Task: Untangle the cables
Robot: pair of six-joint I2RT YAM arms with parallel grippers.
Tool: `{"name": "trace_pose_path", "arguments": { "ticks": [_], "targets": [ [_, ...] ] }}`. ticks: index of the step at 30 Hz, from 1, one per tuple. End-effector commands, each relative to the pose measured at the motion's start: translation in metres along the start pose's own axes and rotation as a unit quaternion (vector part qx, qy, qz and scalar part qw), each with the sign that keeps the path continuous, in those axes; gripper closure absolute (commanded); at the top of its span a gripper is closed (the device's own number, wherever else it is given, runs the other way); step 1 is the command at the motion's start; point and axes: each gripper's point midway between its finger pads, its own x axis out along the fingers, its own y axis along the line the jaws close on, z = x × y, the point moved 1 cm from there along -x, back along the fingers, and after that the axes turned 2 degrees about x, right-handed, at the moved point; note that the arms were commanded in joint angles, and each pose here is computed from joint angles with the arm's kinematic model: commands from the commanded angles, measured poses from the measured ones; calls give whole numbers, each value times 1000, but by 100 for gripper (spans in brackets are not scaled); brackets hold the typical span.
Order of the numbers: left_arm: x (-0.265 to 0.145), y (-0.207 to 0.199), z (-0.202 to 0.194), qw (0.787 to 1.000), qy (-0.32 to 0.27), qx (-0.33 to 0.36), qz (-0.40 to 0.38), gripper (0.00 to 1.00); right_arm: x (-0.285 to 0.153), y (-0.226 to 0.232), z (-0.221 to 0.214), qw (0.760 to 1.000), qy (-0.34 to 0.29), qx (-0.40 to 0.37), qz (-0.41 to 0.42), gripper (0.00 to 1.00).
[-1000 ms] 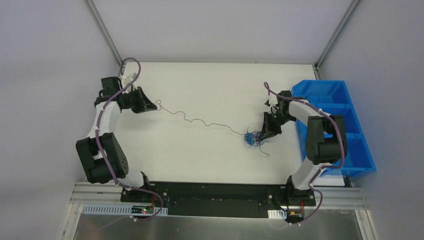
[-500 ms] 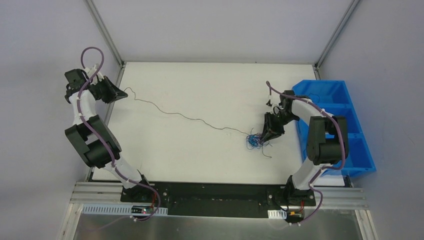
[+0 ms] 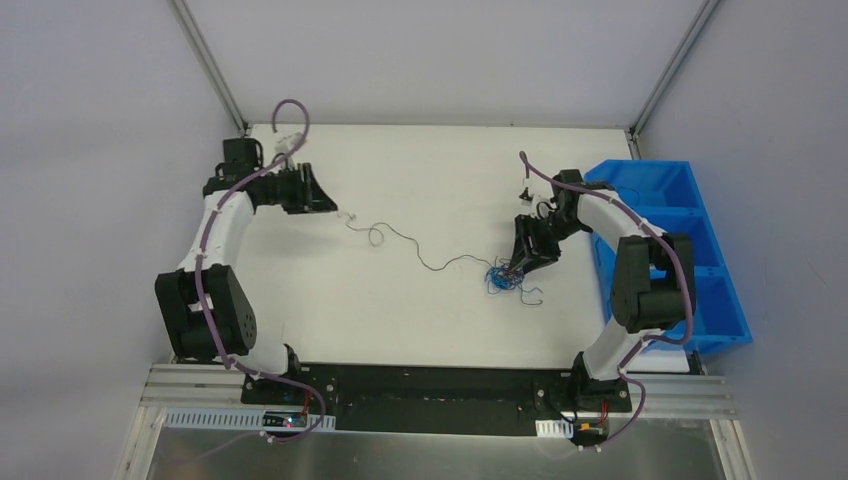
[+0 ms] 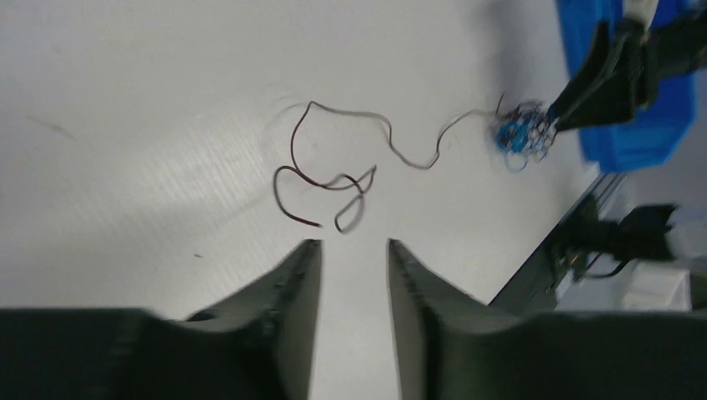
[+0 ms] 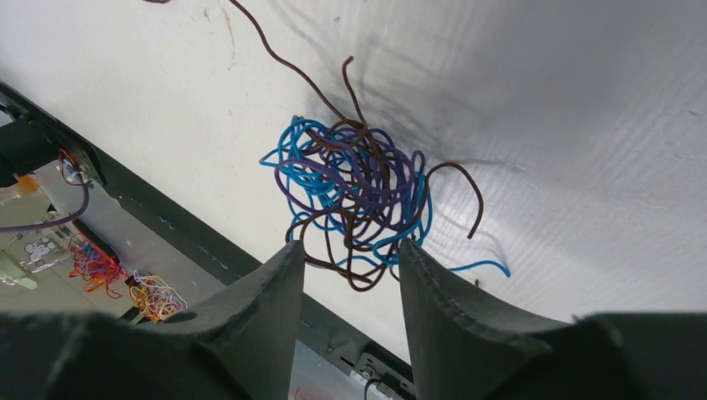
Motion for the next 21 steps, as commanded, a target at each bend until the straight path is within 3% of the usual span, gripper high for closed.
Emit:
{"name": "trace_pose_path", "arguments": {
  "ticks": [1,4,8,10,12,17,21],
  "targets": [
    [36,-29,-52,989,90,110,-33,55,6,5,1,1000,15,-8,-11,51],
    [62,-55,-80,963,137,218,-76,30,15,-7,1,999,28,14,-33,57],
    [97,-86,-101,910,148,358,-145,25,25,-16,3,998,46,15,-39,90],
    [117,-101,-108,875,142,426,-182,25,28,-16,10,998,40,4,-39,100],
    [140,-118,-114,839,134,484,-208,26,30,-16,16,998,40,-10,-39,100],
    [195,-151,-131,775,119,566,-255,28,38,-21,19,997,53,-23,-50,100],
    [228,-170,-147,767,133,565,-275,31,41,-22,17,997,60,-15,-51,100]
  ]
}}
